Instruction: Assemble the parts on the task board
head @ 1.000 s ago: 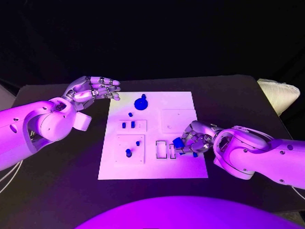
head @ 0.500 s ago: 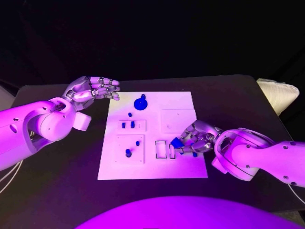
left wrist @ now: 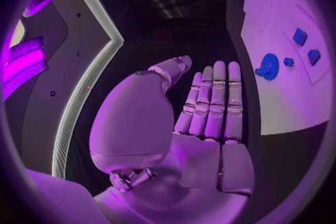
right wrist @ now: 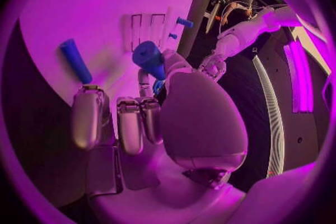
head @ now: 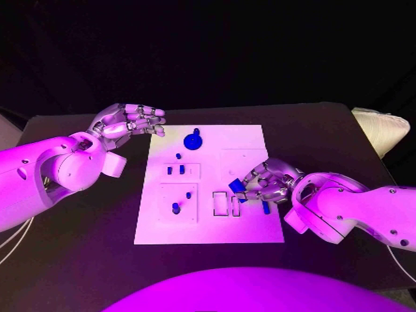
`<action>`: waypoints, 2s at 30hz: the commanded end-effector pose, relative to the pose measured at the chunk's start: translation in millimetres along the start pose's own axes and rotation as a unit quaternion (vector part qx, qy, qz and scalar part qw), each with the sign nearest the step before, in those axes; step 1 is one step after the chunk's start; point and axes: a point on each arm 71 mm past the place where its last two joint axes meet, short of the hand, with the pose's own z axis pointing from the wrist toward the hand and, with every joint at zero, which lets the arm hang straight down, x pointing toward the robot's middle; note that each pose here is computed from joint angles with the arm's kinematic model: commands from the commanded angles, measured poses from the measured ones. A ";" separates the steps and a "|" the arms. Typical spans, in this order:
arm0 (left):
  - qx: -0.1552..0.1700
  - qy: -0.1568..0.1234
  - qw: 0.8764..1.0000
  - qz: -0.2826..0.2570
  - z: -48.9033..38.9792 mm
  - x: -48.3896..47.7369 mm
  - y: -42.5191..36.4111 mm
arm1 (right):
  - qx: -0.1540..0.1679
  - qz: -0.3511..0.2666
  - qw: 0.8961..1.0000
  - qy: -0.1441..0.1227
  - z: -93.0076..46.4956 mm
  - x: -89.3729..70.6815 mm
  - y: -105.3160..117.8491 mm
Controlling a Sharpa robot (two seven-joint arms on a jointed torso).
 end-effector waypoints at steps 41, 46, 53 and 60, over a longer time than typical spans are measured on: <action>0.003 0.003 1.000 -0.006 -2.1 0.1 -1.1 | 0.021 -0.066 0.996 0.057 20.9 24.7 15.7; 0.003 0.003 1.000 -0.006 -2.2 0.1 -1.2 | 0.018 -0.068 0.995 0.066 21.8 28.4 17.7; 0.002 0.003 1.000 -0.007 -2.4 -0.1 -1.1 | 0.015 -0.069 0.994 0.078 21.8 32.6 19.8; 0.001 0.003 1.000 -0.007 -2.5 -0.4 -0.9 | 0.016 -0.069 0.994 0.080 21.5 33.0 19.3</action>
